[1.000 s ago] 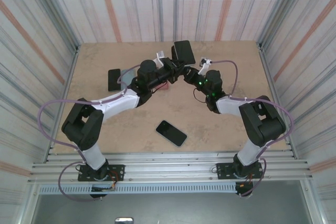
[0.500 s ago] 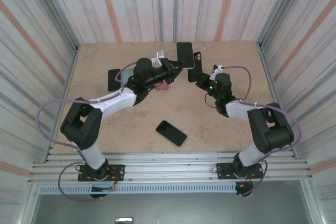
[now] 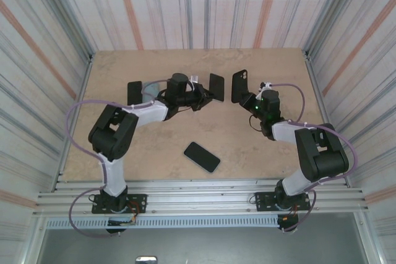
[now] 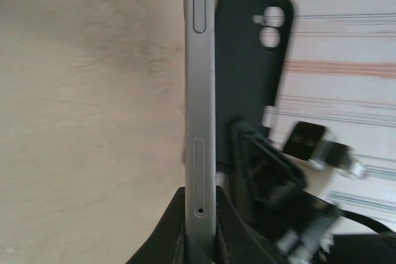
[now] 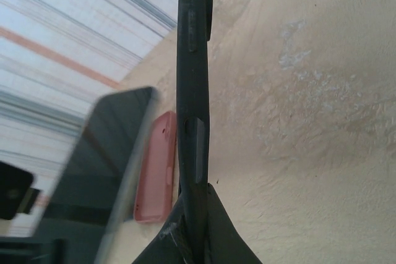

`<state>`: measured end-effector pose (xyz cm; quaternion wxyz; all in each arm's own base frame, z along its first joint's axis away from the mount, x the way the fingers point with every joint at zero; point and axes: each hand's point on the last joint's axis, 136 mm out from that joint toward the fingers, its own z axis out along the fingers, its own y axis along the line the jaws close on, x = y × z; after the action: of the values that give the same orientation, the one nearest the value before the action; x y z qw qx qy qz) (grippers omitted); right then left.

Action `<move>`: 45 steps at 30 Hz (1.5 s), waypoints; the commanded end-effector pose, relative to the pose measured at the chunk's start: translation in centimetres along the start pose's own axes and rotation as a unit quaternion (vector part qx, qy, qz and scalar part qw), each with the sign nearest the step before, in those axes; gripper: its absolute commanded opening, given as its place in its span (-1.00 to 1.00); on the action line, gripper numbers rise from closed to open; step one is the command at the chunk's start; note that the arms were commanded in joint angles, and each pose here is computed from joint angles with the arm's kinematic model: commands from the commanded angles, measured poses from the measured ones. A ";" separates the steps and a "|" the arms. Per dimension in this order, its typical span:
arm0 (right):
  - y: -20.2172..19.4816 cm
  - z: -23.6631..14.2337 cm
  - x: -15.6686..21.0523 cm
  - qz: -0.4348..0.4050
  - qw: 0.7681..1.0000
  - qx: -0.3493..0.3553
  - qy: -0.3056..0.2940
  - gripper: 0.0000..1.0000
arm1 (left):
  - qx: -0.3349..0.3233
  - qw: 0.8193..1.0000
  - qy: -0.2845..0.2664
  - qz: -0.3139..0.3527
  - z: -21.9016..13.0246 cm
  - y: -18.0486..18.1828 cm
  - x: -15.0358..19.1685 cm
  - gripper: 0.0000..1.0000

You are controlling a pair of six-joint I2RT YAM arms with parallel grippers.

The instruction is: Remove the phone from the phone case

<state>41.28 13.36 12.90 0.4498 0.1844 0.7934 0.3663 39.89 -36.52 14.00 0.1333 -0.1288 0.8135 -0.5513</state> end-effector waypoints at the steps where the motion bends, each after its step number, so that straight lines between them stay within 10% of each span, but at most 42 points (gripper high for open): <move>1: -0.4 0.5 0.4 0.018 1.000 -0.006 0.005 -0.89 | 0.024 0.999 -0.011 0.048 0.3 -1.9 -1.6 -0.96; 23: -2.3 5.0 3.5 0.090 0.994 0.004 0.068 -0.82 | -0.045 0.998 -0.018 0.028 4.4 4.7 -4.8 -0.88; 45: -4.4 7.2 4.7 0.091 0.991 0.035 0.096 -0.79 | -0.099 0.994 -0.007 0.046 4.5 7.5 -4.4 -0.29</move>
<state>44.75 16.20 5.04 0.3345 0.2375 0.8201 0.3989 44.65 -36.54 5.87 0.1418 -0.1196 0.8637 -0.4686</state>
